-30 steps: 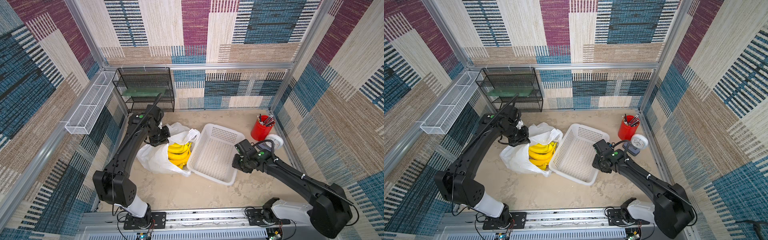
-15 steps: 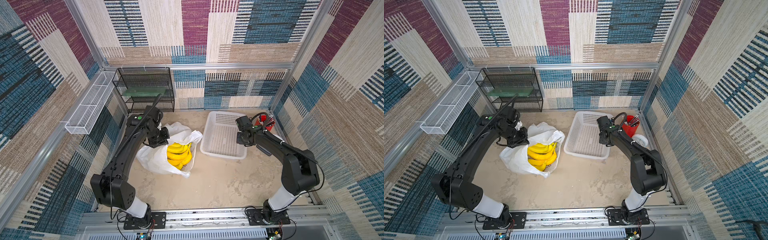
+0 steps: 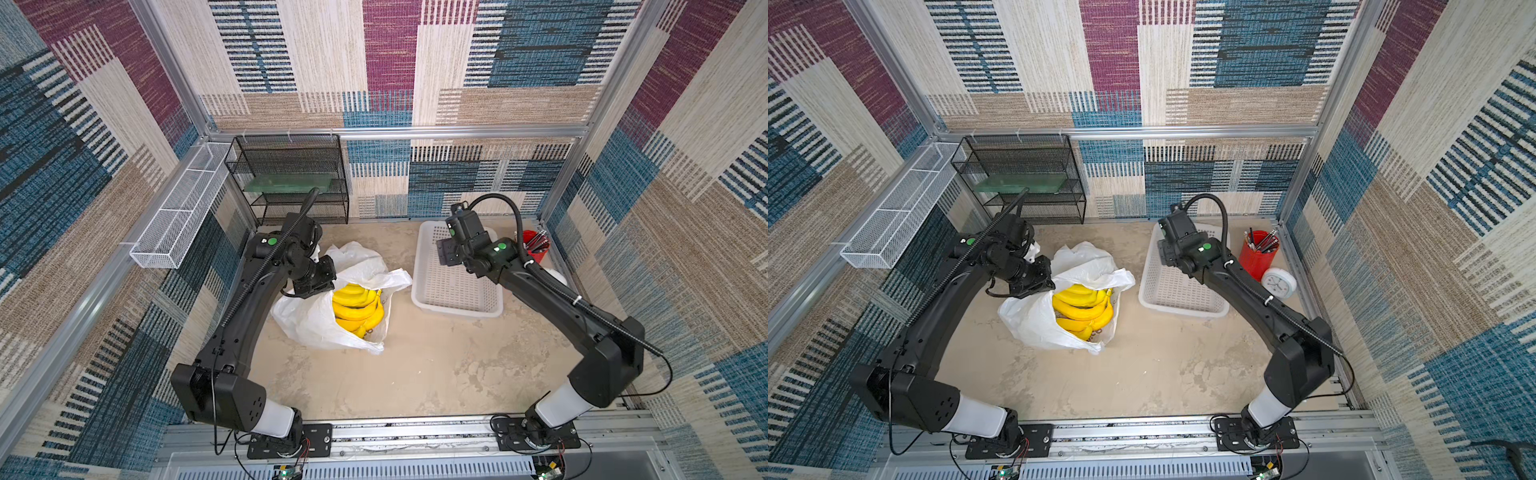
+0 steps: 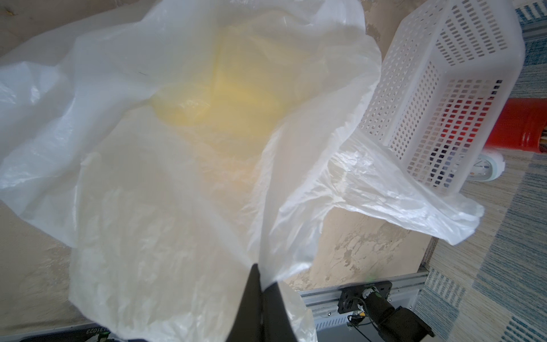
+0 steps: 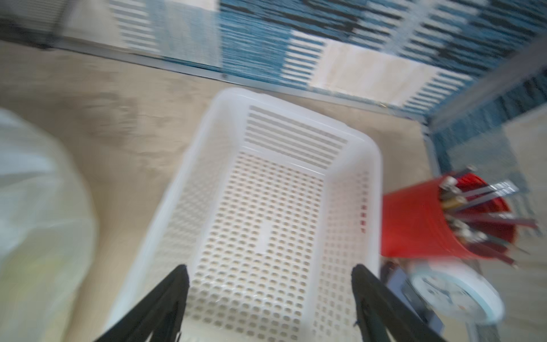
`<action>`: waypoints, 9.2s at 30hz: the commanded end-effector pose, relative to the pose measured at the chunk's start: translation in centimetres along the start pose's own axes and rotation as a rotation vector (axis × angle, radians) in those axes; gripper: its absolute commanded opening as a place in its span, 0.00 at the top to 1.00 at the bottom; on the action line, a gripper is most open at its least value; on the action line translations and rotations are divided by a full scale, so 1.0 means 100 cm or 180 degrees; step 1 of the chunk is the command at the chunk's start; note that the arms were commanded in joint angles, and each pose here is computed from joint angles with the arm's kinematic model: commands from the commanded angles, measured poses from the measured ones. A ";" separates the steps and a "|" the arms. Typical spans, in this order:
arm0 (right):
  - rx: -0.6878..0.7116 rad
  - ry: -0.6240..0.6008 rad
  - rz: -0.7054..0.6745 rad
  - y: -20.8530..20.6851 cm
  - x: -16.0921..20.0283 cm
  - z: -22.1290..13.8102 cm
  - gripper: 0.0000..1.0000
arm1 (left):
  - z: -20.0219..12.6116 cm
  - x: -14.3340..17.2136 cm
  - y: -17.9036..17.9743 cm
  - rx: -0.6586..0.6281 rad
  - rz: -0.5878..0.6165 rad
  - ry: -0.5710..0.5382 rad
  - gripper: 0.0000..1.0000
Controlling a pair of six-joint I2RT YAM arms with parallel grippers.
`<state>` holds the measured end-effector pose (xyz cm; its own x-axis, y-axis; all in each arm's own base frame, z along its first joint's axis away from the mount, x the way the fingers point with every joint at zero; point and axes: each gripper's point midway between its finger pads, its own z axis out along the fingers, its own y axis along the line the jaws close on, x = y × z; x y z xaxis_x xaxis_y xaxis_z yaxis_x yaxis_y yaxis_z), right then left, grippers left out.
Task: Place the banana into a plastic bag & tie a knot
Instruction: Adjust the plastic bag at the center of the board.
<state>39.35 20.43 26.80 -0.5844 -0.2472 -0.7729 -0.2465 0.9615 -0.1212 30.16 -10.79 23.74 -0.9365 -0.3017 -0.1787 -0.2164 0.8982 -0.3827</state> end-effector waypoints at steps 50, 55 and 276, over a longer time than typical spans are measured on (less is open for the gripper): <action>-0.1671 0.1100 0.0916 0.082 0.055 0.022 1.00 | 0.010 0.202 -0.045 -0.1214 0.3235 -0.0773 0.09; -0.1687 0.1114 0.1015 0.076 0.052 0.024 1.00 | 0.035 0.214 -0.027 -0.1663 0.3332 -0.0752 0.08; -0.2946 -0.1126 -0.1956 0.190 0.121 -0.244 0.21 | -0.151 -0.005 -0.041 -0.0238 0.0578 -0.1035 1.00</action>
<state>6.06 31.30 28.23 0.0577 -0.5370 -0.8416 -0.9855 0.1040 -0.1339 27.63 -9.60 39.71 -0.8028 -0.2605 -0.5363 -0.1145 0.9501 -0.2901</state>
